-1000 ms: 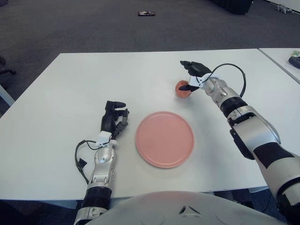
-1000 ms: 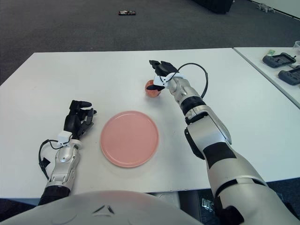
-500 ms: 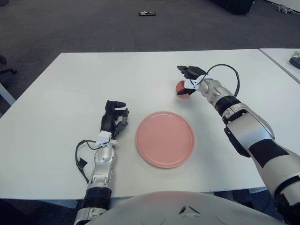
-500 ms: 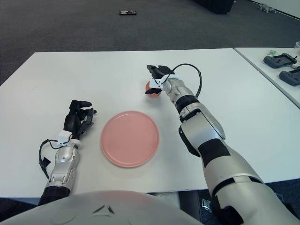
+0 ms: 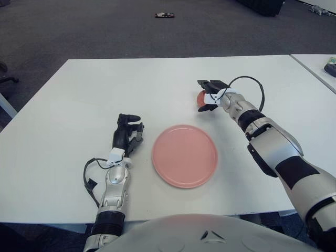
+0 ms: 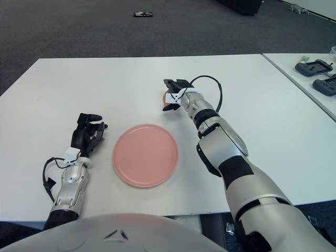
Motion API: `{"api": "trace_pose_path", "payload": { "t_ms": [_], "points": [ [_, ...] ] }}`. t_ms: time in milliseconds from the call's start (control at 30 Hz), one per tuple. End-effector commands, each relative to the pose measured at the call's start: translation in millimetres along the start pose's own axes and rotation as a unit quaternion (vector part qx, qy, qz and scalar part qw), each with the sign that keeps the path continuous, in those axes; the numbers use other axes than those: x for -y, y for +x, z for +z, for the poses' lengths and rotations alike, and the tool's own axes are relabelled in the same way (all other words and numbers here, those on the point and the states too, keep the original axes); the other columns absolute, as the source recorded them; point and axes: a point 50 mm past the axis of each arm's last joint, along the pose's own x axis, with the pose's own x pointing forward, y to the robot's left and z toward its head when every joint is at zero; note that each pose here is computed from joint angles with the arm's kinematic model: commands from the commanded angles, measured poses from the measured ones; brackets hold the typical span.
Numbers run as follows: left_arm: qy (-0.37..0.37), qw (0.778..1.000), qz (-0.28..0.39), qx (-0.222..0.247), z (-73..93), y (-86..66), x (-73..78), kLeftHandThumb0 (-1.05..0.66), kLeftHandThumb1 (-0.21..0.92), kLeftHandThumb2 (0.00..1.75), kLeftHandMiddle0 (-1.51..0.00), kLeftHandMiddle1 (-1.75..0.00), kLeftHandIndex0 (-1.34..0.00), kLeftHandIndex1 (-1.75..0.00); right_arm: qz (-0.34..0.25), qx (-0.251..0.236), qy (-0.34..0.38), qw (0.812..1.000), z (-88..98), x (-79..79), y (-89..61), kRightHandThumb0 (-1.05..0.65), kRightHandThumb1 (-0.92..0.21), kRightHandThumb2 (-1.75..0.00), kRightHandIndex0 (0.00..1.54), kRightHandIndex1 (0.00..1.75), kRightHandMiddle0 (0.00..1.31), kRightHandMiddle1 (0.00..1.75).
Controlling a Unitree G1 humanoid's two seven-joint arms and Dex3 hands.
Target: Put the apple into the plate.
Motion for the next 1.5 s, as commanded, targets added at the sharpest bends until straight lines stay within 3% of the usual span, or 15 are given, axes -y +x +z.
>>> {"api": "trace_pose_path", "payload": {
  "t_ms": [0,433,1067,1167,1233,1300,1367,1467],
  "points": [
    [0.003,1.000,0.004,-0.003,1.5,-0.7,-0.9,-0.35,0.92,0.53,-0.35,-1.40,-0.20,-1.75,0.018,-0.012,-0.002,1.000,-1.4,-15.8,-1.2,-1.02,-0.73,-0.41,0.00,0.00,0.00,0.00],
    [-0.002,1.000,0.014,-0.003,2.3,-8.0,-2.5,-0.35,0.92,0.53,-0.35,-1.39,-0.20,-1.75,0.045,-0.026,0.021,0.998,-5.6,-25.8,-2.9,-0.94,-0.75,-0.43,0.00,0.00,0.02,0.01],
    [-0.003,1.000,0.022,-0.010,3.7,-14.2,-5.3,-0.35,0.92,0.52,-0.36,-1.34,-0.20,-1.75,0.064,-0.047,0.046,0.996,-12.9,-45.2,-7.6,-0.82,-0.67,-0.63,0.05,0.04,0.00,0.45],
    [0.001,1.000,0.025,-0.013,3.7,-14.8,-5.7,-0.35,0.92,0.52,-0.36,-1.33,-0.20,-1.75,0.064,-0.052,0.054,0.995,-14.9,-45.7,-8.2,-0.80,-0.63,-0.68,0.02,0.21,0.00,0.55],
    [0.005,1.000,0.027,-0.015,3.6,-15.2,-6.2,-0.35,0.92,0.53,-0.37,-1.33,-0.19,-1.75,0.062,-0.054,0.058,0.995,-15.8,-45.8,-8.4,-0.77,-0.62,-0.71,0.01,0.45,0.00,0.68],
    [0.007,0.999,0.028,-0.019,3.5,-15.5,-6.5,-0.35,0.92,0.53,-0.37,-1.33,-0.19,-1.75,0.059,-0.056,0.063,0.995,-16.7,-45.7,-8.7,-0.76,-0.61,-0.73,0.00,0.57,0.00,0.74],
    [0.008,0.999,0.029,-0.022,3.3,-15.7,-6.9,-0.35,0.92,0.53,-0.38,-1.31,-0.19,-1.75,0.056,-0.057,0.067,0.995,-17.5,-45.7,-8.9,-0.72,-0.60,-0.78,0.01,0.83,0.00,0.90],
    [0.008,0.999,0.029,-0.025,3.1,-15.8,-7.1,-0.35,0.92,0.53,-0.38,-1.30,-0.19,-1.75,0.053,-0.057,0.072,0.994,-18.1,-45.4,-9.1,-0.69,-0.58,-0.83,0.04,0.98,0.00,1.02]
  ]
}}
